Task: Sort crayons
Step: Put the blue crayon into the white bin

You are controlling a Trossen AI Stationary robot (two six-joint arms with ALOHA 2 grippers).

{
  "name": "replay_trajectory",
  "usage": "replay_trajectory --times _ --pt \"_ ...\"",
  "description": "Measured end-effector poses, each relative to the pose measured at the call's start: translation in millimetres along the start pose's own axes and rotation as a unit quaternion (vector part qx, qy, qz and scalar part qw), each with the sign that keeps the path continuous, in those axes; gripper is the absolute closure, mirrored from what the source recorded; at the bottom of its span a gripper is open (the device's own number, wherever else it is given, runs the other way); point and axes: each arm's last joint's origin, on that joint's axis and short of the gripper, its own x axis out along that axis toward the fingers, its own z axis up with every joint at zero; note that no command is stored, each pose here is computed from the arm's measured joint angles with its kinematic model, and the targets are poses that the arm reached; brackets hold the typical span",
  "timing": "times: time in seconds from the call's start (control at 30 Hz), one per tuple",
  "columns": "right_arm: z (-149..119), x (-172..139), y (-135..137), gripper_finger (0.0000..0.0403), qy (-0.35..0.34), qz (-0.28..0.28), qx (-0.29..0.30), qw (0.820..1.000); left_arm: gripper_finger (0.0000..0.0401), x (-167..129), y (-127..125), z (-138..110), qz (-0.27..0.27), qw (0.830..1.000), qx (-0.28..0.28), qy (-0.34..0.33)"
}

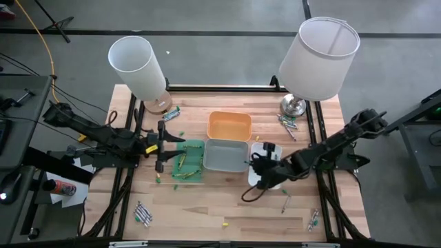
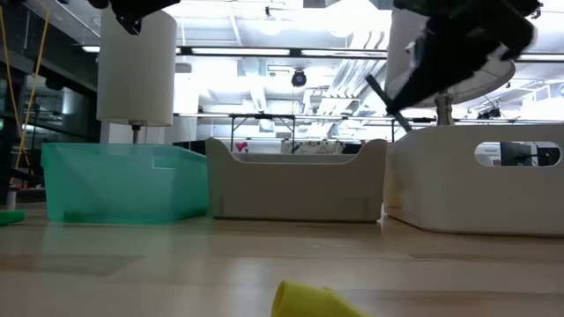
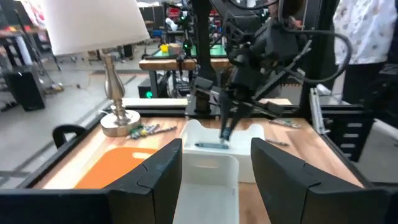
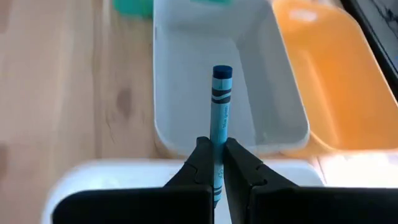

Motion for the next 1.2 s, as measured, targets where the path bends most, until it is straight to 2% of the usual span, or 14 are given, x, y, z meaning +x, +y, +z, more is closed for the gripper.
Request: replay_trajectory --times 0.13,0.27,0.43,0.5,0.57,0.7,0.83,1.03,1.2 --pt "-13.7 -12.6 -2.0 0.0403 -0.033 -0.008 0.020 0.999 0.0224 -4.1 -1.3 1.2 -0.009 1.000 -0.002 -0.003" --pt "-34.2 -25.8 -11.7 0.0403 -0.124 -0.008 0.071 0.990 0.0224 -3.9 -2.3 0.8 -0.012 1.000 -0.001 -0.002" --pt "-48.8 -25.2 -34.4 0.0403 -0.263 0.017 0.150 0.953 0.0224 -2.1 -3.2 2.3 -0.011 1.000 0.006 -0.011" --pt "-50.9 -22.3 -43.1 0.0403 -0.308 0.034 0.159 0.937 0.0224 -1.3 -3.6 2.6 -0.011 1.000 0.014 -0.014" --pt "-50.9 -18.7 -49.1 0.0403 -0.332 0.051 0.140 0.931 0.0224 -1.4 -3.5 3.0 -0.011 1.000 0.022 -0.016" --pt "-48.1 -14.5 -53.1 0.0403 -0.335 0.097 0.096 0.932 0.0224 -1.4 -3.5 2.6 -0.011 0.999 0.032 -0.014" --pt "-49.4 -14.0 -49.4 0.0403 -0.320 0.148 0.098 0.931 0.0224 -1.4 -3.5 1.9 -0.011 0.999 0.034 -0.011" --pt "-59.7 -9.1 -44.7 0.0403 -0.262 0.160 0.106 0.946 0.0224 -1.3 -3.5 -0.2 -0.011 0.999 0.039 -0.001" --pt "-69.0 -3.6 -44.9 0.0403 -0.209 0.145 0.131 0.958 0.0224 -1.3 -3.5 -0.1 -0.011 0.999 0.036 -0.002"
